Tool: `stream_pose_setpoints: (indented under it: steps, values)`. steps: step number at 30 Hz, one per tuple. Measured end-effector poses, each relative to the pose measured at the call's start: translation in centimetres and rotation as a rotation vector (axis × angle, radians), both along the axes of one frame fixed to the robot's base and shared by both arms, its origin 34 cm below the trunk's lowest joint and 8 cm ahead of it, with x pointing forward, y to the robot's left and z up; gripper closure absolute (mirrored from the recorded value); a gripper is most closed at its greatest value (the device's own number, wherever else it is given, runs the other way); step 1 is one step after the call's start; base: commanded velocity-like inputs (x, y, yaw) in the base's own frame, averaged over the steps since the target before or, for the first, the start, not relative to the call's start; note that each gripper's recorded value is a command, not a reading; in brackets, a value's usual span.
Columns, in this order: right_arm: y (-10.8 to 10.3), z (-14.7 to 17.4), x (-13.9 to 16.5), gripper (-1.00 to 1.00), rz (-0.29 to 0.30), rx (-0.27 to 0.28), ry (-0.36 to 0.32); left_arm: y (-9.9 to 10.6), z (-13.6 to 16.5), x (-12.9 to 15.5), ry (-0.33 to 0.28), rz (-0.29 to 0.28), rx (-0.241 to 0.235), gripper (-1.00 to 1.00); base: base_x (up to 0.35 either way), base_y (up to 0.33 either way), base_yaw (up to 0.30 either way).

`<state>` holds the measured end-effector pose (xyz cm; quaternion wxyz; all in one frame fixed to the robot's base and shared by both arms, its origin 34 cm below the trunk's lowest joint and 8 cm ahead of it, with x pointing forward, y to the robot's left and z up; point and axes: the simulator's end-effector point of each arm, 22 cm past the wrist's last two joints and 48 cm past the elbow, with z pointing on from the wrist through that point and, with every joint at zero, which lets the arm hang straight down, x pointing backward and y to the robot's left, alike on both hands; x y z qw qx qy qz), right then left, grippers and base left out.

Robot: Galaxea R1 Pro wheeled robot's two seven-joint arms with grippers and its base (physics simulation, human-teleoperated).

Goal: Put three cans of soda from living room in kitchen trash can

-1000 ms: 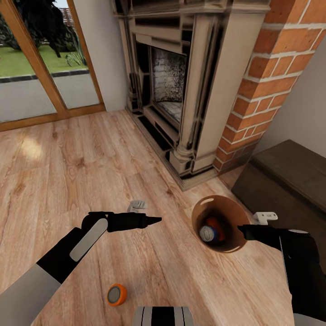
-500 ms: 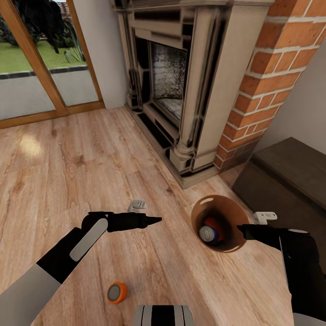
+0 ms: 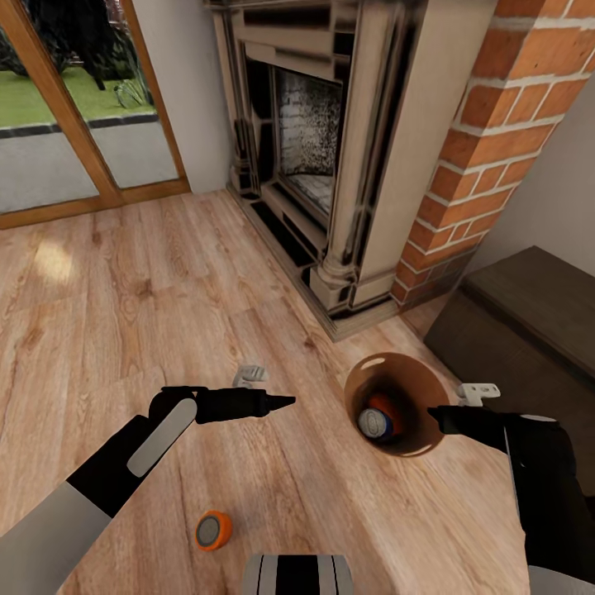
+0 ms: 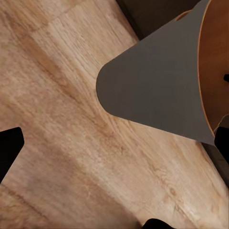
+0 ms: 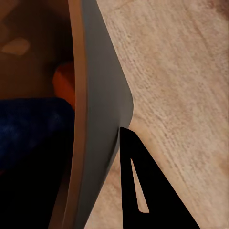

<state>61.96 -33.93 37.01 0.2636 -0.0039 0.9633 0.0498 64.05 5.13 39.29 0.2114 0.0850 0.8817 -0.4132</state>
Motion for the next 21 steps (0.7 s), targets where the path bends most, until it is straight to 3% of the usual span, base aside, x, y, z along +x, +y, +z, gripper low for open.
stream_pose_setpoints:
  steps: [11, 15, 21]
  values:
    - [1.1, -0.7, 0.0, 1.00, 0.005, 0.014, 0.009, 0.0, -0.7, -0.1, 0.012, 0.000, 0.000, -1.00, 0.000, 0.000, 0.000]
    - [2.4, -0.7, 0.5, 1.00, 0.001, 0.057, 0.004, 0.0, -0.9, -0.2, 0.017, 0.000, -0.001, -1.00, 0.000, 0.000, 0.000]
    - [2.2, -1.0, 0.5, 1.00, 0.002, 0.042, 0.009, 0.0, -1.2, -0.3, 0.023, 0.000, -0.001, -1.00, 0.000, 0.000, 0.000]
